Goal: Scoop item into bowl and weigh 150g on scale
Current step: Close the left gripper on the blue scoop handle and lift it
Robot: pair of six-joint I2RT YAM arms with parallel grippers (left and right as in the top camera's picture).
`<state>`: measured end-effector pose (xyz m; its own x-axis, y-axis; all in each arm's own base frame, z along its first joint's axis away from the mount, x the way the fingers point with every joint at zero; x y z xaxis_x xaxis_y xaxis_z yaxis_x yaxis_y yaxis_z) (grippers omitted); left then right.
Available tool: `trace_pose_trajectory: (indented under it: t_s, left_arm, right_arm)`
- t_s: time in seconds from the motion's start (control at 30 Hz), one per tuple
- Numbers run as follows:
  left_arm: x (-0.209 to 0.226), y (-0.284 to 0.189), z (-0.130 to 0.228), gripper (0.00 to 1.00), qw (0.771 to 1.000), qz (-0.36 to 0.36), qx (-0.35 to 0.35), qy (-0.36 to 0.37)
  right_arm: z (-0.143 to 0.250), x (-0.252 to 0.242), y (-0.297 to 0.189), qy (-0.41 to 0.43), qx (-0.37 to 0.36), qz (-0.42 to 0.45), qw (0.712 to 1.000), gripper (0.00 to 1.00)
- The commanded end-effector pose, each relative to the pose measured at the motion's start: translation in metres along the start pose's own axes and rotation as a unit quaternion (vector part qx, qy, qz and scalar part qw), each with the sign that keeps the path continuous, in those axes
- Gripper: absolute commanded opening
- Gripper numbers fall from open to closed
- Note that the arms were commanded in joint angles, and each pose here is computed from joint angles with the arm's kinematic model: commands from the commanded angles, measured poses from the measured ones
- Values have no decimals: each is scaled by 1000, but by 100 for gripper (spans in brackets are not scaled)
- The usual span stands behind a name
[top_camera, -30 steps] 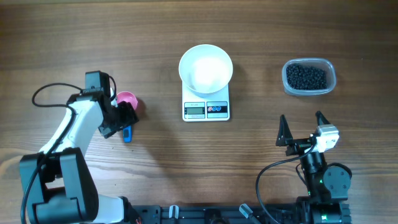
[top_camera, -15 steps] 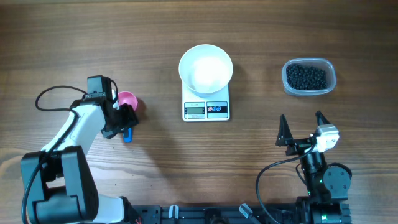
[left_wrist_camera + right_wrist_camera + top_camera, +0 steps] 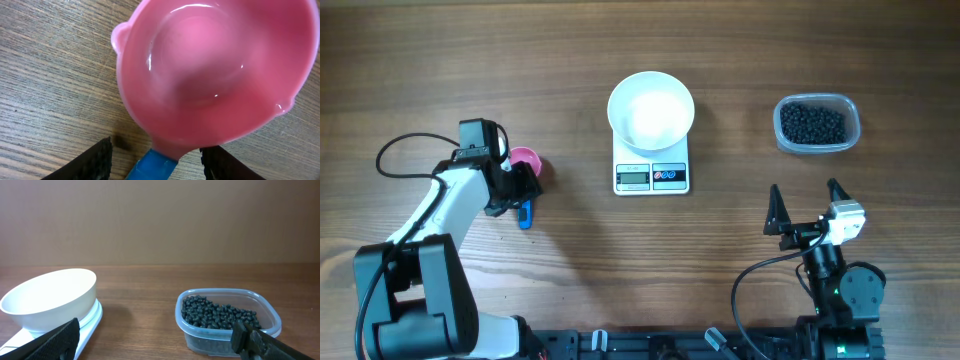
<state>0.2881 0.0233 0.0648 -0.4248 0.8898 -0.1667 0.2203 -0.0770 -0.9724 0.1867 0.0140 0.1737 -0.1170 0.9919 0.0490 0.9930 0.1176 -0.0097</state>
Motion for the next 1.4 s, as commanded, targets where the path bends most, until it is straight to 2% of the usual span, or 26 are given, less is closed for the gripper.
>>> trace_pose_trajectory:
  t_s: [0.0,0.4,0.6,0.73,1.1,1.23,1.37]
  left_arm:
    - [4,4,6,54,1000,-4,17,21]
    - [3,6,13,43,998,12,31,51]
    - [2,7,12,43,998,13,27,56]
    - [2,7,11,38,998,14,27,55]
    - [-2,6,10,35,998,31,25,56]
    - [-3,6,10,20,998,32,23,56]
    - [-3,6,8,19,998,33,19,57]
  right_arm:
    - [0,-1,0,-6,-3,5,1000,100]
    - [0,-1,0,-6,-3,5,1000,100]
    - [0,-1,0,-6,-3,5,1000,100]
    - [0,-1,0,-6,-2,5,1000,100]
    - [0,-1,0,-6,-3,5,1000,100]
    - [0,-1,0,-6,-3,5,1000,99]
    - [0,-1,0,-6,-2,5,1000,100]
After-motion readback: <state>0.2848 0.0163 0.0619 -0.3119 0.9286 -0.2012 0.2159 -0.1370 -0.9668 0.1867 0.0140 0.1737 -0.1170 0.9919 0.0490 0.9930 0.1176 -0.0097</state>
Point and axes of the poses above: each gripper's point midway between its finger pads, its own y axis out along the fingers, its own x axis along the line the jaws close on, z = x × y, the point moved 6 cm from there along -y, back along the fingers, and after that the axes turned 1 degree about -y, right-handed, at the moved point
